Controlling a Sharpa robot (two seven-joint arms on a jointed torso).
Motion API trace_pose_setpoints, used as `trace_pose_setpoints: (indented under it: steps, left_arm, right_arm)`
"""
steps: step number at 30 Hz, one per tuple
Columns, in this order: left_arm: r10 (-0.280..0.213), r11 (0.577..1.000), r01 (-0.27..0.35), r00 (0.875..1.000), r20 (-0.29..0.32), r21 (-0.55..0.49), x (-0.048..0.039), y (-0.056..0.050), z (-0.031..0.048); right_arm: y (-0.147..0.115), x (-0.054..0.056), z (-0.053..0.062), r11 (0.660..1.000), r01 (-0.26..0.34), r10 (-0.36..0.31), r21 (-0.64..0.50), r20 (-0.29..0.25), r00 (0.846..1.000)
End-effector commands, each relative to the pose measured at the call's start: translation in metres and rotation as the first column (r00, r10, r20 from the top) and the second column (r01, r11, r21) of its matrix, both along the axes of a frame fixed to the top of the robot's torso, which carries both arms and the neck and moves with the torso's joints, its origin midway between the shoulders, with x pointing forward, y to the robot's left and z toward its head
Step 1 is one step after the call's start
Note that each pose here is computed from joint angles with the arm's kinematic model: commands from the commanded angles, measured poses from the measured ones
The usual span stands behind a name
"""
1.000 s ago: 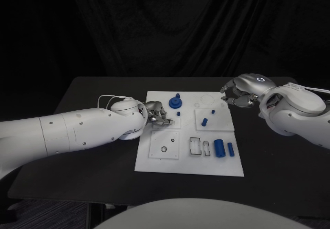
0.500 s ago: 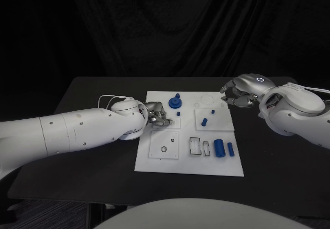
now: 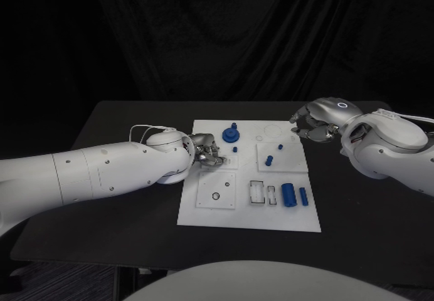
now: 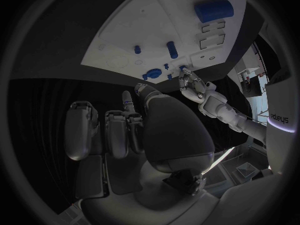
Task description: Assemble the parts on the task board
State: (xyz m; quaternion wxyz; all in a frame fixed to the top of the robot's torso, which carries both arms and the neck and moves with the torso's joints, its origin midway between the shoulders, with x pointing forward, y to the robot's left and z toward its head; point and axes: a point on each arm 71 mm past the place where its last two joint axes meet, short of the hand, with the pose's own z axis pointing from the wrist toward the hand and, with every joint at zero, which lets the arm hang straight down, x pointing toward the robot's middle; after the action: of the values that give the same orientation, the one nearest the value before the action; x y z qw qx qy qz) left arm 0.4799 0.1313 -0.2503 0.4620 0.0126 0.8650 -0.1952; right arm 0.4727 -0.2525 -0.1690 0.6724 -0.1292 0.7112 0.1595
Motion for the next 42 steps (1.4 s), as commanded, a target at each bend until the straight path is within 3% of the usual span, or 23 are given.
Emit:
trace_pose_setpoints:
  steps: [1, 12, 29, 35, 42]
  left_arm:
    - [0.0, 1.0, 0.0, 1.0, 0.003, -0.006, -0.0004, 0.001, -0.0024]
    - [0.001, 0.998, 0.002, 0.998, 0.058, -0.063, 0.0009, 0.0, 0.0023]
    - [0.012, 0.996, -0.005, 0.997, 0.078, -0.092, -0.0009, 0.006, 0.005]
    - [0.026, 0.994, -0.022, 0.999, 0.034, -0.106, -0.0031, 0.012, 0.0035]
    - [0.044, 0.989, -0.059, 0.993, -0.11, -0.137, -0.0019, 0.022, 0.0052]
  right_arm:
    - [-0.001, 0.0, -0.002, 1.0, 0.021, -0.021, -0.009, -0.008, 1.0]
    - [-0.002, 0.0, -0.002, 1.0, 0.026, -0.026, -0.013, -0.013, 1.0]
    - [-0.005, 0.0, -0.004, 0.998, 0.053, -0.051, 0.028, -0.057, 0.997]
    - [-0.006, 0.0, -0.004, 0.998, 0.057, -0.055, 0.03, -0.061, 0.997]
    - [-0.008, 0.0, -0.004, 0.998, 0.064, -0.063, 0.028, -0.065, 0.996]
